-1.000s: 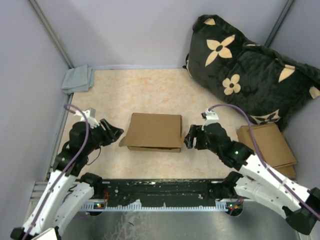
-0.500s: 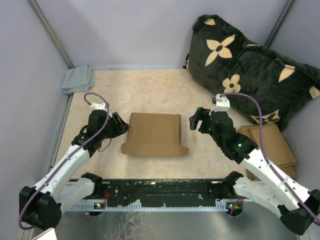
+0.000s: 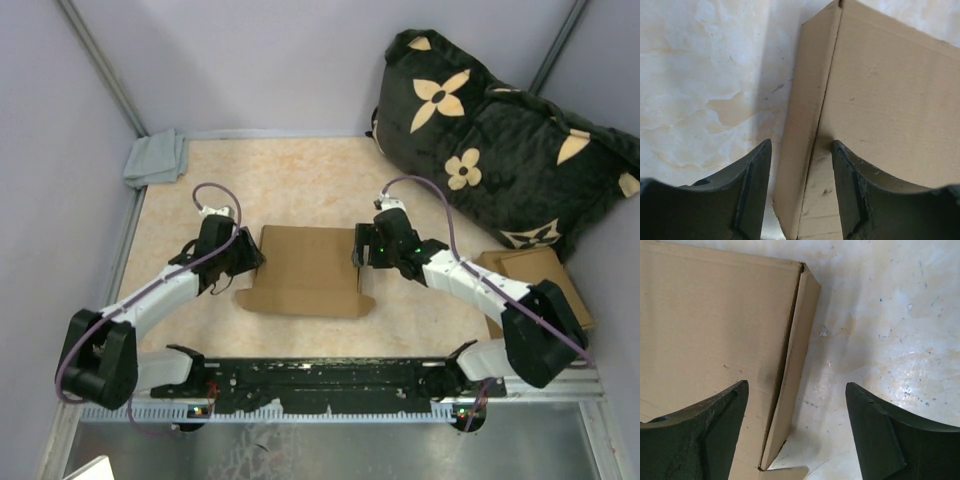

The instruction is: Fold the paper box

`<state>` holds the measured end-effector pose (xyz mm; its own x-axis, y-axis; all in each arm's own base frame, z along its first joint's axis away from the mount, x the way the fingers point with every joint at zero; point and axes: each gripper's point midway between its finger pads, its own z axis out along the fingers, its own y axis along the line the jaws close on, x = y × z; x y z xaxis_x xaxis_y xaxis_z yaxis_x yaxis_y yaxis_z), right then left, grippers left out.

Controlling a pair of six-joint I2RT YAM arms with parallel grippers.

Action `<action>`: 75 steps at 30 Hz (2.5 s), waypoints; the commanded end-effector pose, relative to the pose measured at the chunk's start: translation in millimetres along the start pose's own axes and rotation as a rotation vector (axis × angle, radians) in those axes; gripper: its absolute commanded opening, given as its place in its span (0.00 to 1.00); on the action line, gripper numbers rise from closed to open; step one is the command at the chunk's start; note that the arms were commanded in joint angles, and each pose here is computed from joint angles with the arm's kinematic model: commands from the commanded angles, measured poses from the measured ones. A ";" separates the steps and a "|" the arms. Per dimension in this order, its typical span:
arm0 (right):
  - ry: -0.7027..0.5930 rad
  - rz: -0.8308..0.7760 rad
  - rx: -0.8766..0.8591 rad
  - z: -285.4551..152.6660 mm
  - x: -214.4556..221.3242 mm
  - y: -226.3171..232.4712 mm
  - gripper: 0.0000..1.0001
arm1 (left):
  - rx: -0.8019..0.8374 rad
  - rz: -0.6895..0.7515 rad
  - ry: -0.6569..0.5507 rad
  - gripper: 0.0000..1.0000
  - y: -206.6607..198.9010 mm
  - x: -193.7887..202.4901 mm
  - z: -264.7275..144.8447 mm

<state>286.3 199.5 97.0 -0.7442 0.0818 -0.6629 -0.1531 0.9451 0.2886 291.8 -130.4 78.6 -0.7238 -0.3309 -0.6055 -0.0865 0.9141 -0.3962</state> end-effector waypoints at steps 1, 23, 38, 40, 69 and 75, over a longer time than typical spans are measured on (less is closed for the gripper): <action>0.005 -0.002 -0.056 16.8 -0.9 8.7 0.79 | -0.016 0.027 0.058 0.57 4.8 12.9 17.8; 0.032 0.035 -0.252 73.7 -52.7 42.4 0.68 | 0.180 0.014 0.056 0.51 -44.6 -7.5 33.7; -0.092 -0.022 -0.103 64.2 -126.4 33.1 0.81 | 0.076 0.018 -0.055 0.54 -48.0 -58.9 24.1; -0.137 -0.001 -0.006 54.4 -132.9 13.4 0.84 | 0.010 0.009 -0.085 0.55 -36.7 -64.6 19.2; 0.024 -0.118 -0.123 6.2 -7.3 7.1 0.95 | 0.177 0.153 0.077 0.65 -53.3 46.2 -18.2; 0.035 -0.153 -0.097 10.5 0.6 5.4 0.94 | 0.160 0.157 0.089 0.64 -52.0 49.8 -16.9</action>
<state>276.9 203.2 72.3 -0.7848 -0.0580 -0.6171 -0.2987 0.9078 0.2945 251.0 -193.8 86.9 -0.7712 -0.1613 -0.6158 0.1600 0.8872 -0.4327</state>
